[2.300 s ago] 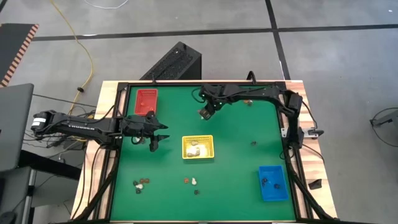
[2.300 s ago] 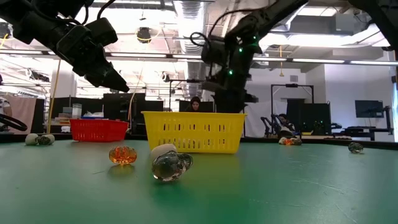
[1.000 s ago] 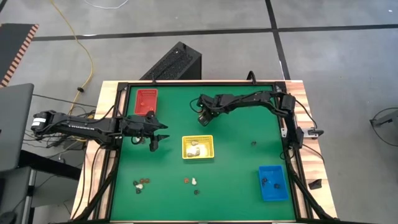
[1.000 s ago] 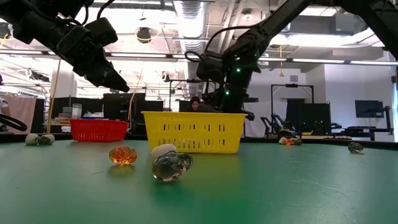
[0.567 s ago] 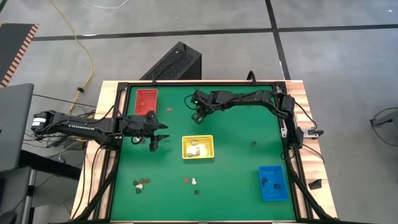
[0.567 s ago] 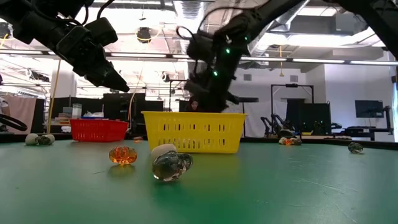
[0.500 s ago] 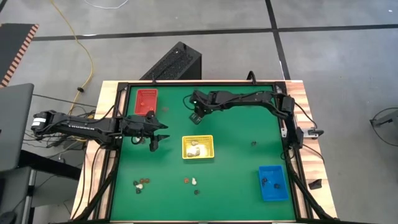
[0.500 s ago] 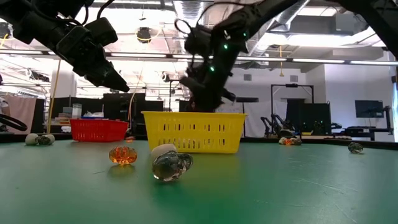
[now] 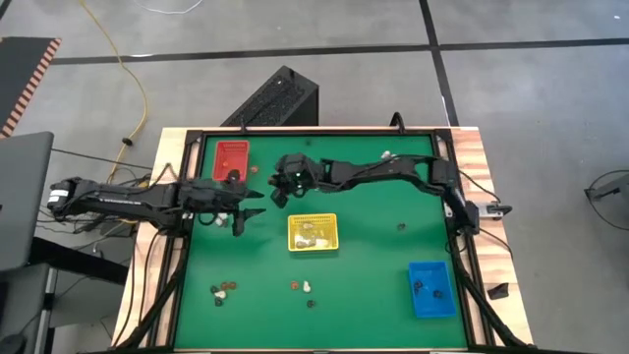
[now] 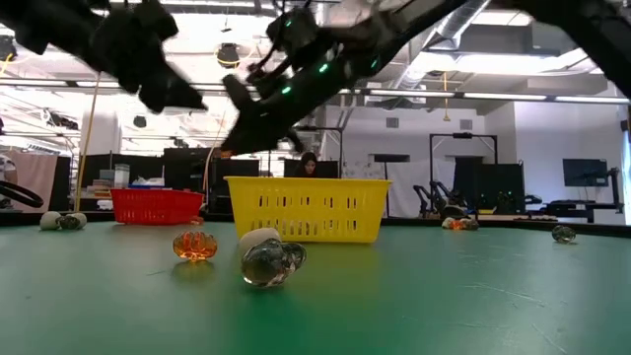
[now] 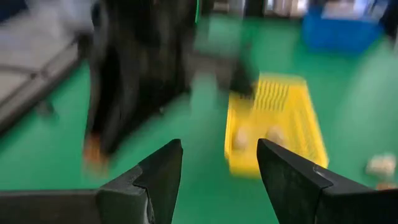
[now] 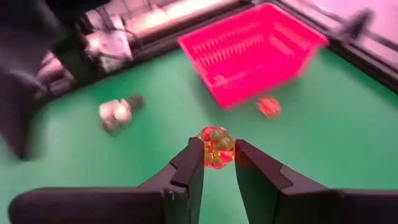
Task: Sort Halloween decoration
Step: Put the orange pumpkin toy into the red bin
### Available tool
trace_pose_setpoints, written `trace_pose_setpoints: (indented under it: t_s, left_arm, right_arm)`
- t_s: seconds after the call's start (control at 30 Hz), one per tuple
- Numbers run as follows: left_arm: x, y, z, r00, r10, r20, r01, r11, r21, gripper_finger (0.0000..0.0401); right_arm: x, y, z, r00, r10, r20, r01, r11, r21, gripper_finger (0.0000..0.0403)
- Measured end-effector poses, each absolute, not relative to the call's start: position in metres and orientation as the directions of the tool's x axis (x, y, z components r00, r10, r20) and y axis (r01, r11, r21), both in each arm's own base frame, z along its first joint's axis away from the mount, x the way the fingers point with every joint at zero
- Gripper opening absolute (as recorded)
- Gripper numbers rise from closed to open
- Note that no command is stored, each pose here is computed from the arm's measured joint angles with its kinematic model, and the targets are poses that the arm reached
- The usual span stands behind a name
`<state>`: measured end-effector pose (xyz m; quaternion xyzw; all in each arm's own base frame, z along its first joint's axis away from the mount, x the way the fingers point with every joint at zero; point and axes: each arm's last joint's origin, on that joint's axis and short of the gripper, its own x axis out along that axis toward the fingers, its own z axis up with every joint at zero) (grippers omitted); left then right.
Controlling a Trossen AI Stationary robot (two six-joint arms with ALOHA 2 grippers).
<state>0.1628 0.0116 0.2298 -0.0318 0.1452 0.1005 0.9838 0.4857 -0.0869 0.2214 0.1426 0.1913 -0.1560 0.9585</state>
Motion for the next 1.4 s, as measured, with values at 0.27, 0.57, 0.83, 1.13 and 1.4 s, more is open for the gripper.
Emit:
trace_pose_setpoints:
  t_s: [0.27,0.57,0.83,1.13,1.4]
  left_arm:
    - [0.130,0.013,0.250,0.955,0.286,-0.080,-0.289,0.957,-0.026,0.0198]
    - [0.116,0.013,0.253,0.956,0.292,-0.036,-0.292,0.956,0.016,0.0198]
    - [0.116,0.013,0.253,0.955,0.294,-0.034,-0.292,0.955,0.050,0.0198]
    - [0.116,0.013,0.252,0.955,0.292,-0.045,-0.291,0.956,0.033,0.0198]
    - [0.122,0.012,0.241,0.947,0.280,-0.156,-0.281,0.960,0.011,0.0198]
  right_arm:
    - [0.555,-0.121,0.199,0.951,-0.232,-0.203,0.278,0.930,0.241,0.0118]
    - [0.577,-0.167,0.154,0.938,-0.294,-0.184,0.340,0.884,0.321,0.0125]
    - [0.574,-0.173,0.156,0.957,-0.214,-0.197,0.271,0.903,0.334,0.0198]
    - [0.536,-0.159,0.246,0.881,-0.156,-0.447,0.250,0.955,0.160,0.0234]
    - [0.425,-0.124,0.358,0.625,-0.082,-0.776,0.230,0.970,0.083,0.0221]
